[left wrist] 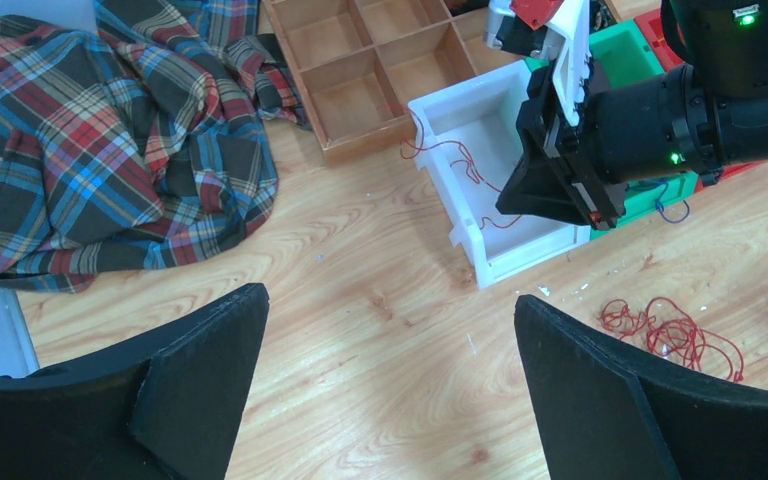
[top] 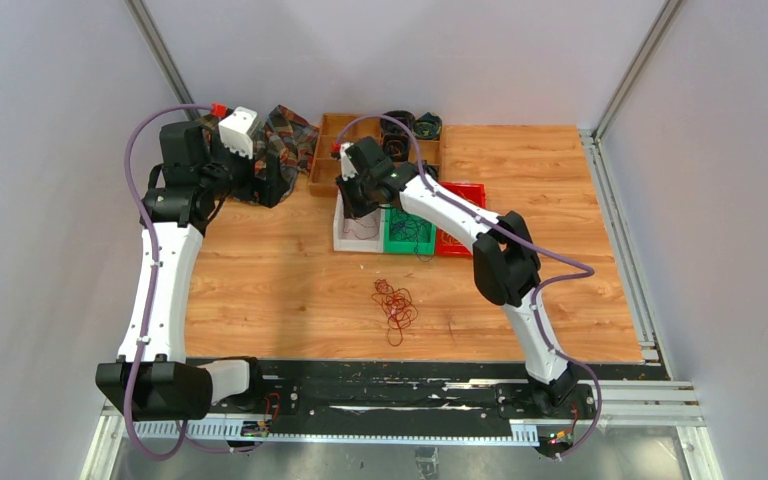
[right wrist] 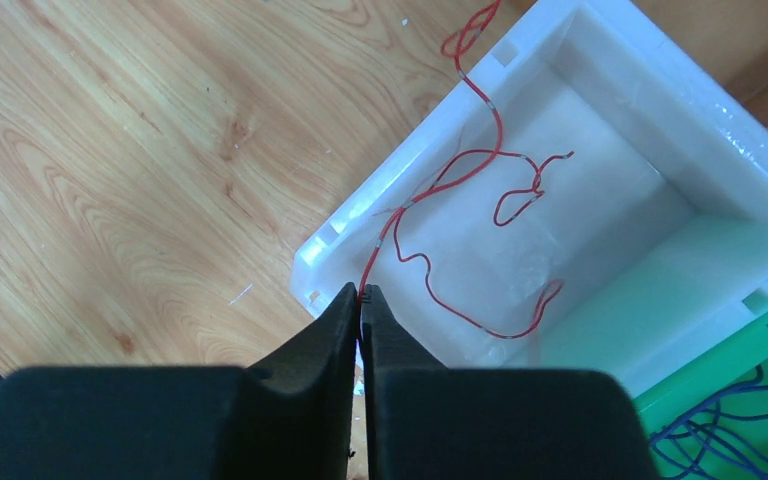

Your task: Untangle the cables

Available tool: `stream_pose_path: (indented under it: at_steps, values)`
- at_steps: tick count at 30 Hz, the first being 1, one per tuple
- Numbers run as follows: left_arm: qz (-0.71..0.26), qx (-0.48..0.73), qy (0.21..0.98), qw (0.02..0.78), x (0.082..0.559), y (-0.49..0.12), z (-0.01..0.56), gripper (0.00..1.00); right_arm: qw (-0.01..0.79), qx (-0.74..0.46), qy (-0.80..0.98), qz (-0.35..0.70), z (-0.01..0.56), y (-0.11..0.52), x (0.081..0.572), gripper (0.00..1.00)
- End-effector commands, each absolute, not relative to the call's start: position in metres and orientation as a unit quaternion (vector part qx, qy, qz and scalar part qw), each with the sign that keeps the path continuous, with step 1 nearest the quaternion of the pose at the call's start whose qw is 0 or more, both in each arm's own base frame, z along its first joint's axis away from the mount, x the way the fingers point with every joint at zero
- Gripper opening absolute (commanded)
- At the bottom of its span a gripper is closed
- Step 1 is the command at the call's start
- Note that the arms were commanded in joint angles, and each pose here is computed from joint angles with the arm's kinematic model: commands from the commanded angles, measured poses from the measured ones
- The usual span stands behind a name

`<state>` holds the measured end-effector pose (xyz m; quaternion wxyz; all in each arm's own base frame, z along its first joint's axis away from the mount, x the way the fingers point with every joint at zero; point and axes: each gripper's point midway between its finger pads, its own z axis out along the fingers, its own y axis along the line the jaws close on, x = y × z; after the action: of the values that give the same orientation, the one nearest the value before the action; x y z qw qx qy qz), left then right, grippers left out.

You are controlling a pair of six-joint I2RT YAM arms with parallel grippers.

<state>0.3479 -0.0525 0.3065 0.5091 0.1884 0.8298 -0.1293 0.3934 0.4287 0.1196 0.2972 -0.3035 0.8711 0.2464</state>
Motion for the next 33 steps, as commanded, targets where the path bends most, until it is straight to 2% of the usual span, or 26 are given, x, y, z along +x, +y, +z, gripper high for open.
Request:
stream_pose_path:
  at_steps: [1, 8, 15, 33]
  values:
    - [-0.118, 0.189, 0.817, 0.531, 0.349, -0.048, 0.324, 0.98, 0.309, -0.293, 0.873, 0.239, 0.129, 0.421, 0.4, 0.01]
    - [-0.116, 0.188, 0.817, 0.532, 0.349, -0.047, 0.325, 0.98, 0.373, -0.238, 0.867, 0.229, 0.165, 0.387, 0.415, 0.01]
    - [-0.122, 0.185, 0.818, 0.531, 0.35, -0.049, 0.325, 0.98, 0.38, -0.222, 0.866, 0.236, 0.168, 0.366, 0.406, 0.01]
    - [-0.131, 0.186, 0.814, 0.534, 0.349, -0.052, 0.327, 0.98, 0.288, -0.27, 0.892, 0.219, 0.094, 0.392, 0.396, 0.01]
